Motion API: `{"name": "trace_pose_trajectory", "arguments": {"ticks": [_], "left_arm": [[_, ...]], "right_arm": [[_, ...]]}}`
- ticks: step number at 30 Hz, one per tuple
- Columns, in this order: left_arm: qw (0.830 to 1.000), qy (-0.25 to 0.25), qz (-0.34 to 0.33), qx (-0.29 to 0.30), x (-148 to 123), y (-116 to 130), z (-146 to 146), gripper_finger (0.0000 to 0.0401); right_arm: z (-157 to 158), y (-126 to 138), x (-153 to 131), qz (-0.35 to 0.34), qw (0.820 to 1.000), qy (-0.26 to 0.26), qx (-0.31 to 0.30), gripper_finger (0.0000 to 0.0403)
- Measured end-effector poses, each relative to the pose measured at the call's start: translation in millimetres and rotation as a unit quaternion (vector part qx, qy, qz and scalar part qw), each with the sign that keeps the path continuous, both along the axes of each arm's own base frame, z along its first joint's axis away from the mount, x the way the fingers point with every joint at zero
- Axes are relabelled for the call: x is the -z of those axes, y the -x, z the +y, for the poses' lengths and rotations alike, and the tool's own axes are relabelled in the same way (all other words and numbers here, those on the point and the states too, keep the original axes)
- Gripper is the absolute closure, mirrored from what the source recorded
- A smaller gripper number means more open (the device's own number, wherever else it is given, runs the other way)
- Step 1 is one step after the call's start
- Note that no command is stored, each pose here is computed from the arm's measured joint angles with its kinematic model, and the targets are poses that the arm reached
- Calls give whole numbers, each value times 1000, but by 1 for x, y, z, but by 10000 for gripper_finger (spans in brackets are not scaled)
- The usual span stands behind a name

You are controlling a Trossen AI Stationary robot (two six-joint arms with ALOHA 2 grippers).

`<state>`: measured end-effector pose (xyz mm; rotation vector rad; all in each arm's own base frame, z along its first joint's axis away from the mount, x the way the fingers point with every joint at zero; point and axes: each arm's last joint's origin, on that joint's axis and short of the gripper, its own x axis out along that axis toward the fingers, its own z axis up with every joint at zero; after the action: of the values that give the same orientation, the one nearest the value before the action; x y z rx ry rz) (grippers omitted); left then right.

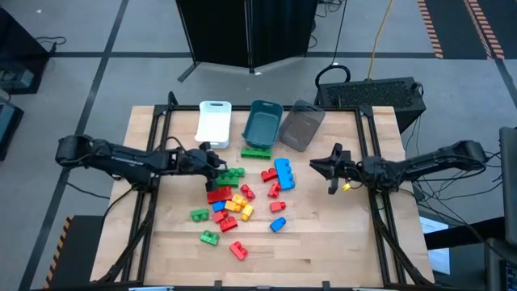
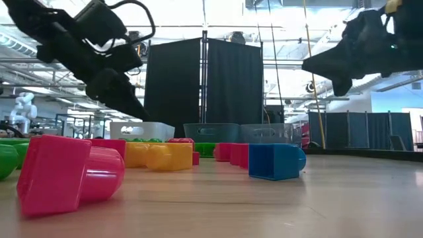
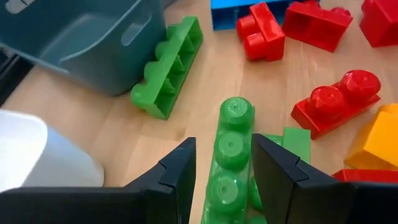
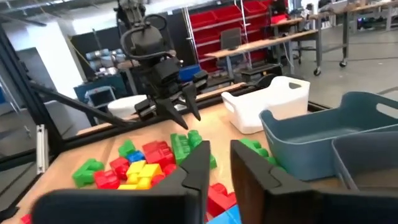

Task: Sort blocks by size
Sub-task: Put the 4 studs green game piece into the white bin

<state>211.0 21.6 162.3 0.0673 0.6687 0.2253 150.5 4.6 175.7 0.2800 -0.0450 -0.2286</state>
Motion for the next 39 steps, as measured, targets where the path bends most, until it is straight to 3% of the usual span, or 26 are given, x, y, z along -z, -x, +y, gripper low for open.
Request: {"name": "trace_pose_trajectory", "arguments": {"ticks": [6,10,16,23,26,34,39], "left_arm": [[1000,-8,-1,6,-3,-5,0,269],[1000,-1,11,9,-1,-4,-1,269],[999,23,43,-1,4,1,-4,269],[995,49,88,-8,11,8,-5,267],[993,48,103,-14,14,9,-4,250],[992,16,115,-47,26,1,1,156],[992,31,116,-26,34,-6,3,144]], "right_arm": [[0,-19,-15,19,999,31,31,277],[0,-36,-30,28,996,68,52,251],[-2,-65,-44,45,995,71,62,246],[1,-84,-18,113,991,47,52,251],[1,-89,-10,123,990,40,53,251],[2,-93,-8,108,992,40,51,252],[2,-93,-8,109,993,39,39,252]]}}
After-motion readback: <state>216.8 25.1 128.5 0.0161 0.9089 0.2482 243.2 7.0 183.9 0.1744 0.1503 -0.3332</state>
